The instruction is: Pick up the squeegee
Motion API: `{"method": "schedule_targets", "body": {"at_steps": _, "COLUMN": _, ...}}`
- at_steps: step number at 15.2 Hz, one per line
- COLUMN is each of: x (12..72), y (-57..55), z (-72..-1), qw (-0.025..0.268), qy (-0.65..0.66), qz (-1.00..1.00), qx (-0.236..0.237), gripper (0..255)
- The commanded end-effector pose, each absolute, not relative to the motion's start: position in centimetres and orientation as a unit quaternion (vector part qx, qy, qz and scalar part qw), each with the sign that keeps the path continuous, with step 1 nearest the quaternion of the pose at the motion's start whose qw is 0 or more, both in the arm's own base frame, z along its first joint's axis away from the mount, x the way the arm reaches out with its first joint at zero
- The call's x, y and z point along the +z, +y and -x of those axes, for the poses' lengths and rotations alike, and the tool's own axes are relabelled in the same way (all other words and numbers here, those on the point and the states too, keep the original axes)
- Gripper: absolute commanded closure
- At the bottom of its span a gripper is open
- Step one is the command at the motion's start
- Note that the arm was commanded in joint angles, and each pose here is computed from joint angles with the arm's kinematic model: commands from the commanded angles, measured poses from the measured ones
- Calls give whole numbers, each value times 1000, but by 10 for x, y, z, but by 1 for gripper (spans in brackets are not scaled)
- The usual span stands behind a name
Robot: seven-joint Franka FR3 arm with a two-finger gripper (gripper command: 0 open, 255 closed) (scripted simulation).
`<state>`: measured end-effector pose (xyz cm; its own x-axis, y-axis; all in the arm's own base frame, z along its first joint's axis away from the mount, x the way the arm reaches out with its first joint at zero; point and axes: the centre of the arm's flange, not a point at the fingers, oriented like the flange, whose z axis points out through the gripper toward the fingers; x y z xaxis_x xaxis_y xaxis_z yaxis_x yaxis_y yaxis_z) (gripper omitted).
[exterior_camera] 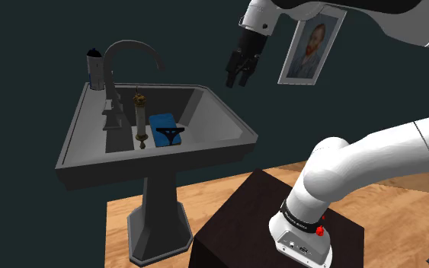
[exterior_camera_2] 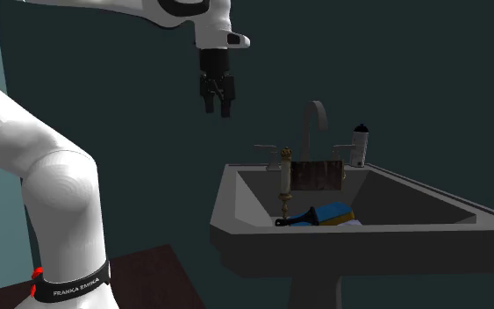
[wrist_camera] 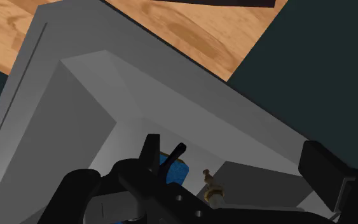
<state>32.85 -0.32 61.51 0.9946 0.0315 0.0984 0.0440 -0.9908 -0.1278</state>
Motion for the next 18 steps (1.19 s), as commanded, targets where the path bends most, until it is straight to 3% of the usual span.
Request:
{"method": "schedule_targets", "body": {"at_steps": 1, "x": 615, "y": -3, "z": -328, "qw": 65, "qy": -19, "qz": 997, "qx": -48, "gripper": 0}}
{"method": "schedule_targets", "body": {"at_steps": 18, "x": 448, "y": 19, "z": -469, "qw": 58, "qy": 126, "qz": 988, "qx": -64, "gripper": 0}}
